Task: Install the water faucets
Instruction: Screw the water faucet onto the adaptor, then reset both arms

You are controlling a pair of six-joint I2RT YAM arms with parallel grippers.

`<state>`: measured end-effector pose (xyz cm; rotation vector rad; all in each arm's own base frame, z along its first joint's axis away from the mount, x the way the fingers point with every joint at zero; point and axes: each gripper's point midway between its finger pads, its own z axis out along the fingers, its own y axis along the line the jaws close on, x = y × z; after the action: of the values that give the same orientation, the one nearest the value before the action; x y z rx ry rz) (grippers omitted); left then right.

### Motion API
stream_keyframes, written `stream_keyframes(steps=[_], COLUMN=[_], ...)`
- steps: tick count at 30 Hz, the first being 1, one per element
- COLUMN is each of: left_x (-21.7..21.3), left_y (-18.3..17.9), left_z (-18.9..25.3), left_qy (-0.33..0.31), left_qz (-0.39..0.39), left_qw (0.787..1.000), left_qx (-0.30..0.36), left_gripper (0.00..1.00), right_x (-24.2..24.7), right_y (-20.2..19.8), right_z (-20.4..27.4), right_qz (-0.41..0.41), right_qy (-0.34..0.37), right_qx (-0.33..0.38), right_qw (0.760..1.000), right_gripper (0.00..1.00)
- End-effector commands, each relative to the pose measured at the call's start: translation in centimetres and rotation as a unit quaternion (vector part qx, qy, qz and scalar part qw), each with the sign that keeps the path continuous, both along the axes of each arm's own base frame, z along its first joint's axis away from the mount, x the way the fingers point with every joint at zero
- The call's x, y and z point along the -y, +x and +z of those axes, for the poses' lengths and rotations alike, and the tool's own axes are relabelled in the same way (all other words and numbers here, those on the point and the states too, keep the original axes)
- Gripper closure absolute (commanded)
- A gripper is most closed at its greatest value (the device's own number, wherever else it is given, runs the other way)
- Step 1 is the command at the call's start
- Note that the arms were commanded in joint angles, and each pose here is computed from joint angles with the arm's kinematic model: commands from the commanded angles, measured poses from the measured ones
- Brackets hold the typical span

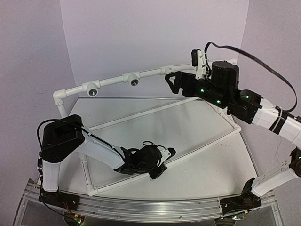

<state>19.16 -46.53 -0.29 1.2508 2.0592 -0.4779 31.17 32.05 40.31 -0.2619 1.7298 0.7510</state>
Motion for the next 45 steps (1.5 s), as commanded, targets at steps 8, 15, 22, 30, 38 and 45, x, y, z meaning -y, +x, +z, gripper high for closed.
stream_keyframes(steps=[8,15,22,30,38,45], left_x=[-13.3,-9.3,-5.3,-2.8,-7.7,-13.0], left_y=[-3.4,-2.0,-1.2,-4.3,-5.9,-3.8], left_z=[-11.1,-3.4,6.7,25.5,44.5,51.8], left_qy=[0.245,0.155,0.04,-0.164,-0.346,-0.4], left_qz=[0.085,0.1,0.104,0.031,-0.015,0.06], left_qw=[0.96,0.978,0.989,0.981,0.938,0.909], left_qx=[-0.105,-0.095,-0.096,-0.097,0.002,0.1], left_gripper=[0.78,0.01,0.0,0.0,0.0,0.0], right_x=[7.7,11.3,13.9,15.8,16.4,15.9], right_y=[-2.3,-4.2,-4.4,-5.4,-6.1,-6.0], right_z=[0.7,1.1,-0.6,-0.9,1.6,4.0], right_qz=[-0.085,-0.11,-0.148,-0.159,-0.156,-0.154], right_qy=[-0.127,-0.142,-0.198,-0.231,-0.194,-0.162], right_qx=[-0.003,0.002,-0.013,-0.031,-0.005,0.016], right_qw=[0.988,0.984,0.969,0.959,0.969,0.974], right_gripper=[0.02,0.02,0.02,0.02,0.02,0.02])
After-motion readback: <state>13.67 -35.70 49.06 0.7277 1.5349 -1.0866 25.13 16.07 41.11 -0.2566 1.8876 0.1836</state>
